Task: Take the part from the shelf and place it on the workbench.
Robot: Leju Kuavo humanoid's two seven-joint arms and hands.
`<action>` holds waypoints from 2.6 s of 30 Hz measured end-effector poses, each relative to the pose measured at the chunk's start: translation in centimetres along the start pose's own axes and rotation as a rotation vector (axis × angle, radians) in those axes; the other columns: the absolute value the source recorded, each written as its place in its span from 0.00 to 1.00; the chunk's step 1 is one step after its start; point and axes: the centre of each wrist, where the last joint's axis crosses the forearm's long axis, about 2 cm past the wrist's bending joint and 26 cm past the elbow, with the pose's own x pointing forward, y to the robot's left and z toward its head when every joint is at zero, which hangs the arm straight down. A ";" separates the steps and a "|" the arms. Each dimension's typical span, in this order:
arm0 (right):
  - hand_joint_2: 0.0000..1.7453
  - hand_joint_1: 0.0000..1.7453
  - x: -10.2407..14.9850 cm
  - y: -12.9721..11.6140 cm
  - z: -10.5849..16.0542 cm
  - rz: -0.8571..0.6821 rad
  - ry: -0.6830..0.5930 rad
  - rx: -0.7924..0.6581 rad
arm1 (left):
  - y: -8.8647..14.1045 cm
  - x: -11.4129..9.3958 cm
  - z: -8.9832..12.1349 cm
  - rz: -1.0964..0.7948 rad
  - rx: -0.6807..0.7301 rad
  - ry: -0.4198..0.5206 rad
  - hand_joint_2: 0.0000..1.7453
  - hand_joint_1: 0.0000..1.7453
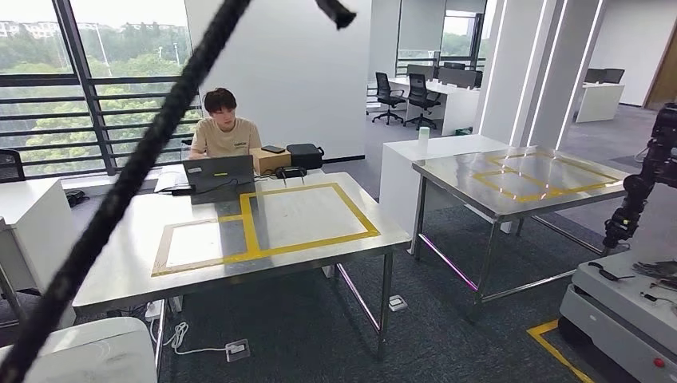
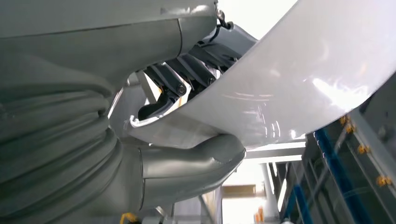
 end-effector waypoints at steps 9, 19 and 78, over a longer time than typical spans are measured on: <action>0.00 0.00 -0.1 0.0 0.0 -0.024 0.007 0.000 | -0.1 0.1 0.1 -0.024 0.008 0.021 1.00 1.00; 0.00 0.00 0.0 0.0 0.0 -0.043 0.007 -0.001 | -0.1 0.2 -0.6 -0.028 -0.002 0.004 1.00 1.00; 0.00 0.00 -0.9 -0.1 0.1 -0.090 0.000 -0.007 | -1.3 -2.6 -2.1 0.051 -0.022 0.002 1.00 1.00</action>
